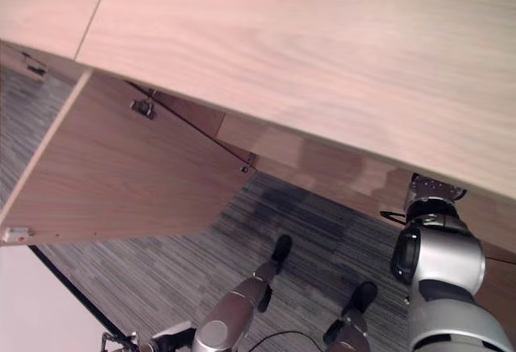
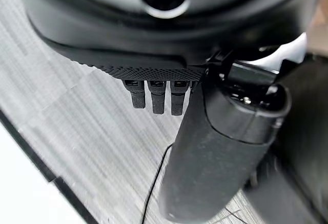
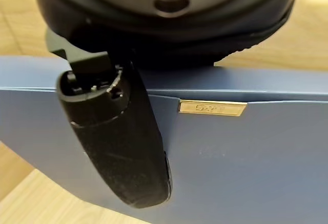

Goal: Put the empty folder in the office cabinet

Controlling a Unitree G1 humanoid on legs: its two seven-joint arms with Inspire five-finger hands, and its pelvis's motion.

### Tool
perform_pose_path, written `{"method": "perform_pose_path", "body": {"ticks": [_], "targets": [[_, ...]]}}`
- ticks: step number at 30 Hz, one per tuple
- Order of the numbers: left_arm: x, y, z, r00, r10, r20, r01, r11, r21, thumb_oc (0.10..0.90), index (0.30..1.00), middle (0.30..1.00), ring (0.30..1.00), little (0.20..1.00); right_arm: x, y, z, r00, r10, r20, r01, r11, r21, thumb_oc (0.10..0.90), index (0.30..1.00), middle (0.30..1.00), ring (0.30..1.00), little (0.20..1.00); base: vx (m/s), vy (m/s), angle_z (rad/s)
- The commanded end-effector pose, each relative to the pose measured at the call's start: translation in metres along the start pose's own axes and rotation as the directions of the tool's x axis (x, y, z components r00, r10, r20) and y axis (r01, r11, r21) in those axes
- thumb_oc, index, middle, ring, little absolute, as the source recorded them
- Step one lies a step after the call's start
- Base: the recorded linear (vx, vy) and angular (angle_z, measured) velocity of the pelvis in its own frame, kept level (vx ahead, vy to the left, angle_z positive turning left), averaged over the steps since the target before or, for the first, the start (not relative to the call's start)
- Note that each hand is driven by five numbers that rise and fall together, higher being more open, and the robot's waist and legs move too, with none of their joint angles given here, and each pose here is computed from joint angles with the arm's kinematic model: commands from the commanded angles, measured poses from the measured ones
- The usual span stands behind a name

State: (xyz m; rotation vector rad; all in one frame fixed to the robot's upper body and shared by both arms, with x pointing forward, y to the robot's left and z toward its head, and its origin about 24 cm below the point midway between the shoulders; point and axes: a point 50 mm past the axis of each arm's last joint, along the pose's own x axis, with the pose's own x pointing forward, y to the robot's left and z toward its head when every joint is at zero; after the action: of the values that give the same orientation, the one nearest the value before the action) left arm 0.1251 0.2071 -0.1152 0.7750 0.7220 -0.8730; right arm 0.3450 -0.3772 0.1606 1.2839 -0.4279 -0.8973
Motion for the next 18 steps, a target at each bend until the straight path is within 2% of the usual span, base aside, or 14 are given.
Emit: {"method": "perform_pose_path", "body": {"ticks": [1,7,12,13,14,15,18], "targets": [[-0.017,0.004,-0.022,0.997,-0.014,-0.082,0.020,0.997,0.071,0.800,0.900,0.900,0.900,0.900,-0.006,0.090,0.069,0.928,0.317,0.197,-0.321,0.947,-0.013,0.400,0.300,0.300,0.300,0.300,0.10,-0.004,0.24],[-0.016,0.019,-0.017,0.996,0.070,-0.057,-0.069,0.998,0.008,0.800,0.900,0.900,0.900,0.900,-0.012,0.111,0.084,0.909,0.334,0.250,-0.339,0.940,-0.024,0.400,0.300,0.300,0.300,0.300,0.03,-0.003,0.05],[-0.014,0.030,-0.008,0.991,0.133,-0.016,-0.134,0.991,-0.029,0.800,0.900,0.900,0.900,0.900,-0.011,0.108,0.096,0.917,0.275,0.289,-0.301,0.952,0.049,0.400,0.300,0.300,0.300,0.300,0.02,-0.011,0.04],[-0.015,0.031,-0.008,0.991,0.135,-0.012,-0.135,0.990,-0.029,0.800,0.900,0.900,0.900,0.900,-0.010,0.106,0.098,0.919,0.265,0.291,-0.293,0.954,0.056,0.414,0.321,0.321,0.321,0.321,0.02,0.009,-0.03],[-0.016,0.030,-0.007,0.991,0.136,-0.007,-0.136,0.990,-0.025,0.800,0.900,0.900,0.900,0.900,-0.009,0.104,0.100,0.925,0.244,0.291,-0.275,0.959,0.071,0.718,0.778,0.778,0.778,0.778,0.00,0.000,0.00],[-0.016,0.030,-0.008,0.991,0.134,-0.008,-0.135,0.991,-0.025,0.800,0.900,0.900,0.900,0.900,-0.009,0.103,0.099,0.927,0.238,0.289,-0.269,0.960,0.072,0.800,0.900,0.900,0.900,0.900,0.00,0.000,0.00],[-0.016,0.034,-0.009,0.986,0.165,-0.022,-0.166,0.985,-0.040,0.800,0.900,0.900,0.900,0.900,-0.007,0.101,0.092,0.946,0.198,0.256,-0.210,0.977,0.022,0.800,0.900,0.900,0.900,0.900,0.02,0.038,-0.06]]}}
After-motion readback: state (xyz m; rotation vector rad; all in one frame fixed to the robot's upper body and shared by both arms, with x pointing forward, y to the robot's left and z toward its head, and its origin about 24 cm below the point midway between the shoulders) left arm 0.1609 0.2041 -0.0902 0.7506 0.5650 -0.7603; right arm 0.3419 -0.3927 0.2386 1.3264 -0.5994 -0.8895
